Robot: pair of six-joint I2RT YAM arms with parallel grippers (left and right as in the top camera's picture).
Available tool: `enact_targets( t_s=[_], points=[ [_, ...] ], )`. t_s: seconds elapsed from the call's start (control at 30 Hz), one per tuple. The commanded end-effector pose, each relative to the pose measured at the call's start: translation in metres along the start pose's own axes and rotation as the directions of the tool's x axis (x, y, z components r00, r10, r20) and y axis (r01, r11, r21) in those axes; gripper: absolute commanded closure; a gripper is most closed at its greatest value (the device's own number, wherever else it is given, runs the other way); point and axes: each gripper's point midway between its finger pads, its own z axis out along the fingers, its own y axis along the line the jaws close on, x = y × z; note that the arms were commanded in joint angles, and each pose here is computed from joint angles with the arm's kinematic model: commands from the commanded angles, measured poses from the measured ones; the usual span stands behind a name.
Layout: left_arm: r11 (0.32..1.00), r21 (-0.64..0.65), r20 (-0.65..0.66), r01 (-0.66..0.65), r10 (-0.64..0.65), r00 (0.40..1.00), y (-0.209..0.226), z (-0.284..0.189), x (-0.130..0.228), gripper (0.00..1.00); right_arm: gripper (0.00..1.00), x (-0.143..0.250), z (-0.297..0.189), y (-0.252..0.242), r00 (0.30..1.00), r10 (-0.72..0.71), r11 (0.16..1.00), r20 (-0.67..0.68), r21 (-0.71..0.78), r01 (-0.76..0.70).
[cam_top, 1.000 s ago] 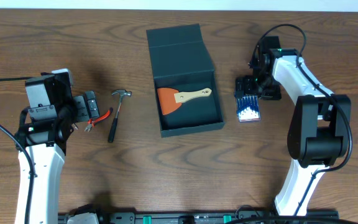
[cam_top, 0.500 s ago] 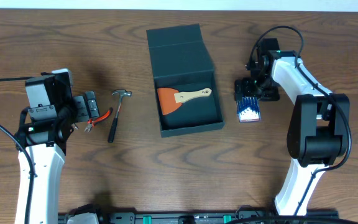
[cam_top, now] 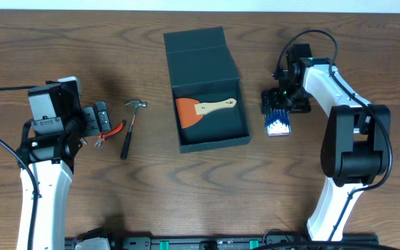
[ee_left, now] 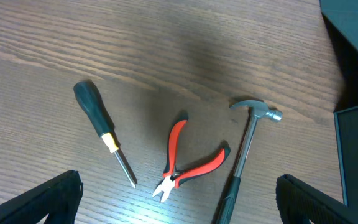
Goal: Pack container
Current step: 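Move the right gripper to the screwdriver case and grasp it, then carry the screwdriver case with the right gripper and place it in the box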
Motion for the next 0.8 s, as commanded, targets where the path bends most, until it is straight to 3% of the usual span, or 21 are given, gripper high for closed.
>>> enact_targets(
  t_s=[0.0, 0.1, 0.37, 0.6, 0.77],
  points=[
    [1.0, 0.01, 0.014, -0.014, 0.014, 1.0, -0.001, -0.003, -0.008, 0.02, 0.12, 0.004, -0.001, 0.002, 1.0, -0.022, 1.0, 0.006, 0.007, 0.022],
    [1.0, 0.01, 0.014, -0.014, 0.014, 1.0, -0.001, -0.003, -0.008, 0.02, 0.12, 0.01, 0.005, 0.001, 1.0, -0.019, 1.0, -0.018, 0.006, 0.019],
    [1.0, 0.01, 0.014, -0.014, 0.014, 1.0, -0.001, -0.003, -0.008, 0.02, 0.38, 0.018, 0.012, 0.0, 0.999, -0.016, 1.0, -0.04, 0.006, 0.017],
    [1.0, 0.01, 0.014, -0.014, 0.014, 1.0, -0.001, -0.003, -0.008, 0.02, 0.38, 0.018, 0.012, 0.001, 0.999, -0.012, 1.0, -0.038, 0.003, 0.012],
    [1.0, 0.01, 0.015, -0.014, 0.014, 1.0, -0.001, -0.003, -0.008, 0.02, 0.47, 0.015, 0.01, 0.0, 0.999, -0.013, 1.0, -0.029, 0.007, 0.013]
  ],
)
